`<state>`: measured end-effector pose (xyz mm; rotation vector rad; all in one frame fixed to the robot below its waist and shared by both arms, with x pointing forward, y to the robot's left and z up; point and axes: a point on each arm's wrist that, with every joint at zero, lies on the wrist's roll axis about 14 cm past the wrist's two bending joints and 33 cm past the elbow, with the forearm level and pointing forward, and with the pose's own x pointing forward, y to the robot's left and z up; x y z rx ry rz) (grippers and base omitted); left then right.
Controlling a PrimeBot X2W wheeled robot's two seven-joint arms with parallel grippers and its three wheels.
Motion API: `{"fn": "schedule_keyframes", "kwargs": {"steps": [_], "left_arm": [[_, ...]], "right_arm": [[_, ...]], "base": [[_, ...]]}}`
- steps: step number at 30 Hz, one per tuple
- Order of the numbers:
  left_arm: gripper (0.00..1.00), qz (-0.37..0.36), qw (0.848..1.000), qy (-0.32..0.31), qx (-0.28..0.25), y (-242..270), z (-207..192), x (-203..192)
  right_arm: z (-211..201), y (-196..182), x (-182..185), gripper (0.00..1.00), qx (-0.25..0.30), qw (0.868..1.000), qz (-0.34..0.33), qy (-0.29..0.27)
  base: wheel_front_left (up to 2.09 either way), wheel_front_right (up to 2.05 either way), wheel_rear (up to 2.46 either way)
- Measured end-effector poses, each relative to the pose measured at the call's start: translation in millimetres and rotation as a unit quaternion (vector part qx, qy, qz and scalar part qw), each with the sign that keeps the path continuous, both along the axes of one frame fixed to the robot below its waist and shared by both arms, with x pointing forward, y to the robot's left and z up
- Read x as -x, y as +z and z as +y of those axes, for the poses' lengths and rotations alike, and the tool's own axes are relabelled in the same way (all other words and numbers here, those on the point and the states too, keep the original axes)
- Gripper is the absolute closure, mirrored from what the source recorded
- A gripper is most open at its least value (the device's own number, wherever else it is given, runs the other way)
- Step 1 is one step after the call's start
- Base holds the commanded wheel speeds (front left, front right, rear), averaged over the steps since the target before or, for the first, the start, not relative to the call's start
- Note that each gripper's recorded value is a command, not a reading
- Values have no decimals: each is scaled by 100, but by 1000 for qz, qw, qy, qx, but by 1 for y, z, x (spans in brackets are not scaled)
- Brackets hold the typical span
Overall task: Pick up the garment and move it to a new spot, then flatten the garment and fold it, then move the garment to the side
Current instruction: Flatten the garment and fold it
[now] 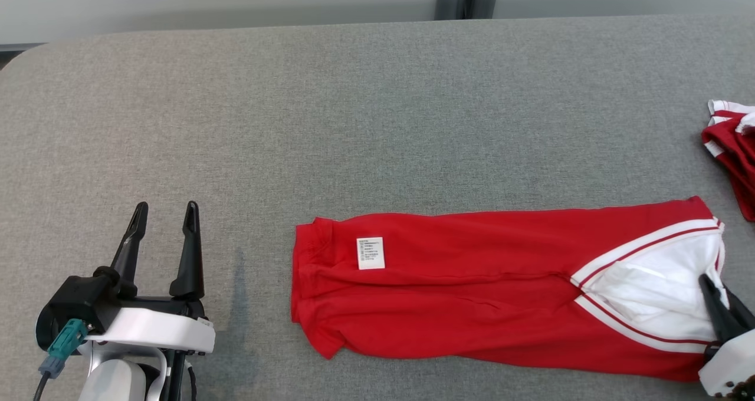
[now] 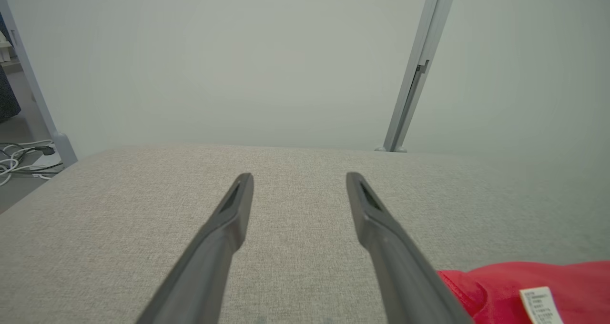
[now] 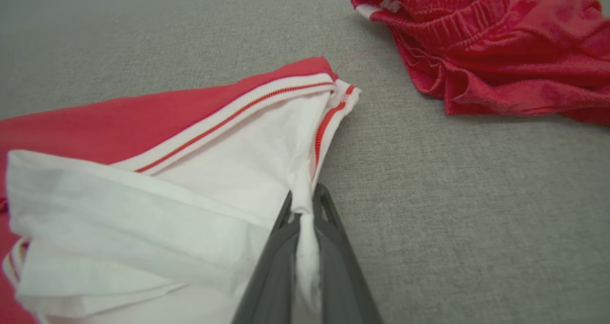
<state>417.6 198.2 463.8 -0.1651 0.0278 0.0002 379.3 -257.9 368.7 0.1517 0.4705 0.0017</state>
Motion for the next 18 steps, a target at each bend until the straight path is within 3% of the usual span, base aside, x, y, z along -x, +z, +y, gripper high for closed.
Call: {"fn": "schedule_keyframes", "kwargs": {"steps": [7, 14, 18], "left_arm": [[0, -3, 1000, -7, 0, 1, -4, -3], [0, -8, 1000, -8, 2, 5, -6, -3], [0, -10, 1000, -10, 2, 7, -7, -1]], "right_arm": [[1, 21, -8, 100, 12, 999, -29, 17], [46, 73, -29, 100, 16, 991, -94, 92], [92, 105, -33, 100, -3, 981, -125, 146]], "base": [[0, 0, 0], [0, 0, 0], [0, 0, 0]]}}
